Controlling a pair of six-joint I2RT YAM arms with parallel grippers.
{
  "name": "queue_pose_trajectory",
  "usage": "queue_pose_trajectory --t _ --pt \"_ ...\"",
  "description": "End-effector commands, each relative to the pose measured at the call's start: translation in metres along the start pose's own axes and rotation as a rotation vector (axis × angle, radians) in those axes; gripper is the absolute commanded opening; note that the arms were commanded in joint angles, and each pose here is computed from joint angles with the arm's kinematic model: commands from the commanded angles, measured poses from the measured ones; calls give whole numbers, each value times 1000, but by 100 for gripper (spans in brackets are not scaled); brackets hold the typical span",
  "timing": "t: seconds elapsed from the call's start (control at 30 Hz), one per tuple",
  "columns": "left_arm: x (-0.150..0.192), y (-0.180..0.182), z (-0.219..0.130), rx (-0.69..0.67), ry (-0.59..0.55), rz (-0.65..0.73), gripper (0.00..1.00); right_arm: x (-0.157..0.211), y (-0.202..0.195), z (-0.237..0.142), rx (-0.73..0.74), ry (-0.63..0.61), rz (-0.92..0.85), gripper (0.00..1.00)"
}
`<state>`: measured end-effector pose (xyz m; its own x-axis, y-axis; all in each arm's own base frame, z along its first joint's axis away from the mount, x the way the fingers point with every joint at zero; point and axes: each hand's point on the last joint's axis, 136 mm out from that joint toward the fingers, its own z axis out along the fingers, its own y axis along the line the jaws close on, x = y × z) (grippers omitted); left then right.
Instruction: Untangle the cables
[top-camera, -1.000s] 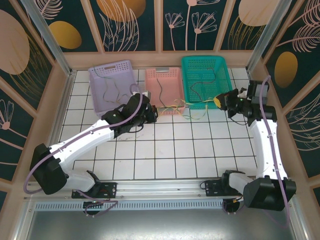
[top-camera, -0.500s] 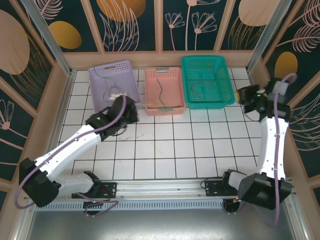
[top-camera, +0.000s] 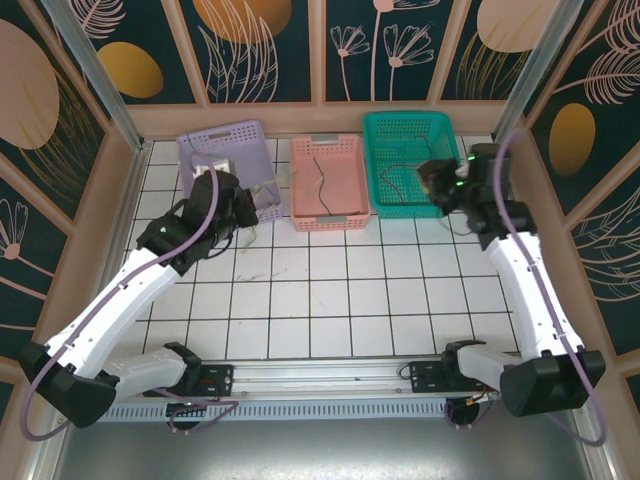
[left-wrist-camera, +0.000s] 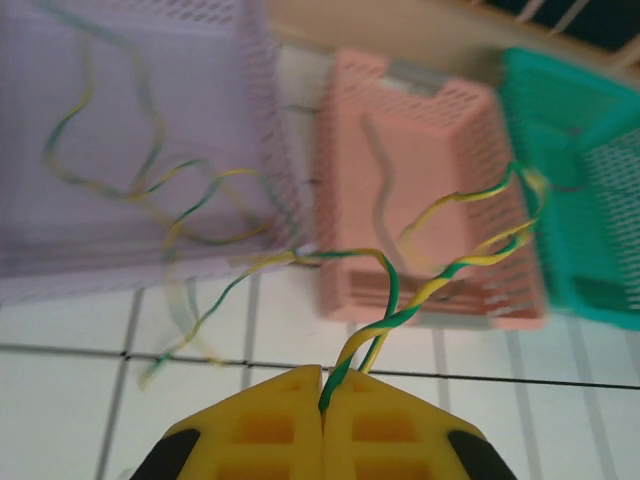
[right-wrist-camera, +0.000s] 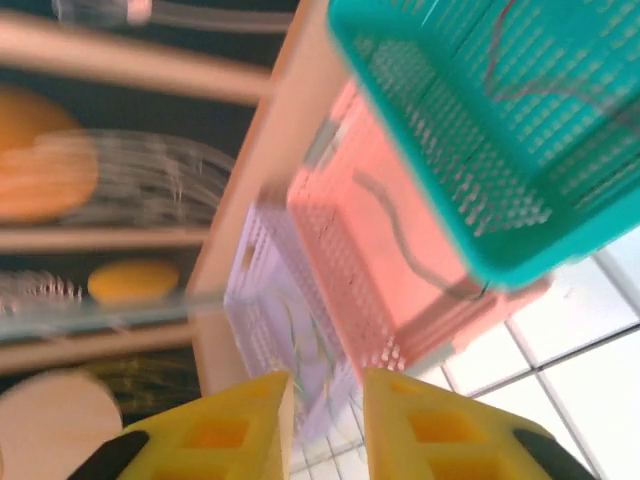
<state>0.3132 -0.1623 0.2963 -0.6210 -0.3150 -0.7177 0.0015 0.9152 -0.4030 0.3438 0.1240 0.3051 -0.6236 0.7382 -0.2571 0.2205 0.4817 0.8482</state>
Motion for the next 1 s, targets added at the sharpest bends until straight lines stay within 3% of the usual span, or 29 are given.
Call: queue_pose_trajectory --t 0.0,0.17,0.4,0.6,0.7,0.9,0.97 --pt "-21 -44 -11 160 9 1 0 42 36 9 -187 68 -250 36" --pt "-39 -74 -19 255 21 -33 0 91 50 17 -366 104 -587 51" --pt "-56 -92 -29 316 2 -73 0 103 46 27 -412 85 -619 53" --pt "-87 -31 -37 -5 -140 -213 0 200 26 68 -346 250 -793 55" --pt "-90 0 -35 -140 -167 -262 0 243 24 97 -303 287 -913 60" --pt "-98 38 -38 -173 -230 -415 0 279 30 160 -140 185 -1175 80" --pt "-99 41 -38 -164 -246 -439 0 280 24 183 -58 164 -1221 81"
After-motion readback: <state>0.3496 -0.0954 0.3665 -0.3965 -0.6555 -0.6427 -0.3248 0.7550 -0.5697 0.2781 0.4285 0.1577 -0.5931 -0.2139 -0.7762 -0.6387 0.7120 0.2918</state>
